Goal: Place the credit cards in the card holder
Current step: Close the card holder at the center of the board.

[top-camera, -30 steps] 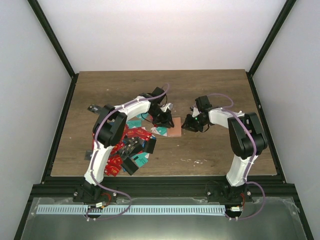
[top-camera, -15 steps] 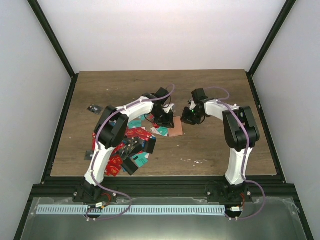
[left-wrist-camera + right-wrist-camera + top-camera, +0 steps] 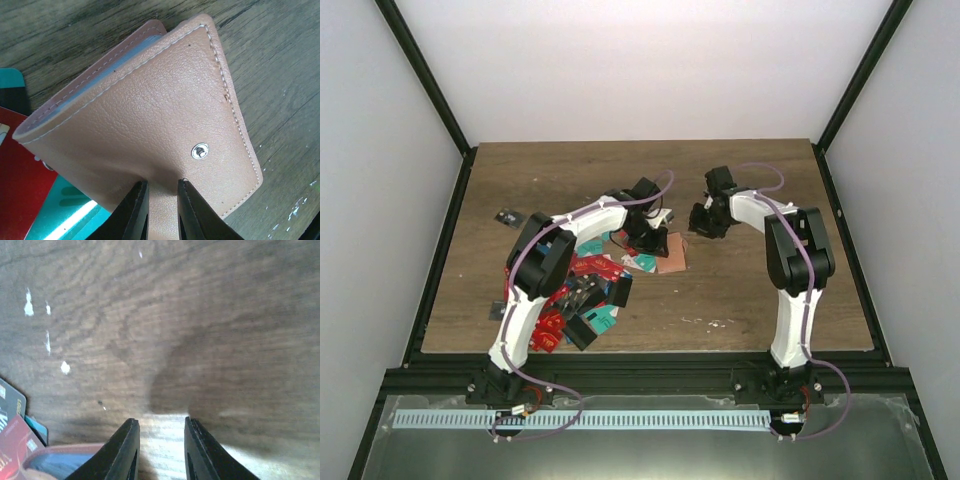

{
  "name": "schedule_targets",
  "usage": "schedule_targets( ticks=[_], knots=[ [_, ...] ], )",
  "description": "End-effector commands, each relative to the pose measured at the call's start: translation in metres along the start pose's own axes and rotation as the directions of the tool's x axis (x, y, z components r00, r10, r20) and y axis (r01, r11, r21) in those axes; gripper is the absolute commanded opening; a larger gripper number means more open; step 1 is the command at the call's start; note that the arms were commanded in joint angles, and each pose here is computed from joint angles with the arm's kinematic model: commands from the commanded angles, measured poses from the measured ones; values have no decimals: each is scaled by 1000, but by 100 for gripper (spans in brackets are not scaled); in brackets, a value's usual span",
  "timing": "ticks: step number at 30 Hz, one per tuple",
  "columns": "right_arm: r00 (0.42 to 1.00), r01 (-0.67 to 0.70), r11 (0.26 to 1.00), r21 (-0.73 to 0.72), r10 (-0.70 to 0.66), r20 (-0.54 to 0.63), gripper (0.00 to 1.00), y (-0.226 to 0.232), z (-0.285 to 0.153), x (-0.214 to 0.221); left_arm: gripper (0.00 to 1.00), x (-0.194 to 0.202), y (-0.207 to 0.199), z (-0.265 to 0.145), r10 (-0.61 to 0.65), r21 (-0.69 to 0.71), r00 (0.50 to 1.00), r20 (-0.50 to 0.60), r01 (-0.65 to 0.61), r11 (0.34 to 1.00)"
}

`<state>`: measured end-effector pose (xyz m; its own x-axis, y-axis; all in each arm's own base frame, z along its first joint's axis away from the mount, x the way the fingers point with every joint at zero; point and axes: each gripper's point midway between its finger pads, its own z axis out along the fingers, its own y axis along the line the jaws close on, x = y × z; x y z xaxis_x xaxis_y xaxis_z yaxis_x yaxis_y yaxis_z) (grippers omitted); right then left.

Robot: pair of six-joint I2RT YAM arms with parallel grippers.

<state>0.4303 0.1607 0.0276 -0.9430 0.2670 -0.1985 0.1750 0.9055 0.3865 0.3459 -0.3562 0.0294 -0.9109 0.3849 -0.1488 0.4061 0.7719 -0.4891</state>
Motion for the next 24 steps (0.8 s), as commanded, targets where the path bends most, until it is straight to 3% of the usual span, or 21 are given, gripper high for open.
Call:
schedule_targets(
  ticks=[1, 5, 17, 20, 24],
  knots=[
    [999, 38, 997, -70, -40, -29, 28, 3, -12, 17, 20, 55, 49, 31, -81, -173, 981, -179, 50, 984],
    [994, 92, 977, -193, -102, -38, 33, 20, -22, 32, 20, 53, 47, 30, -80, -168, 981, -175, 50, 984],
    [981, 148, 973, -177, -168, -102, 36, 22, -2, 60, 20, 61, 53, 28, -78, -190, 978, -192, 41, 981],
    [974, 184, 976, -121, -197, -109, 36, 21, 4, 64, 20, 62, 53, 27, -75, -195, 978, -194, 36, 980],
    [965, 249, 965, 77, -240, -105, 33, 2, 6, 61, 20, 64, 56, 26, -74, -208, 977, -199, 32, 978]
  ],
)
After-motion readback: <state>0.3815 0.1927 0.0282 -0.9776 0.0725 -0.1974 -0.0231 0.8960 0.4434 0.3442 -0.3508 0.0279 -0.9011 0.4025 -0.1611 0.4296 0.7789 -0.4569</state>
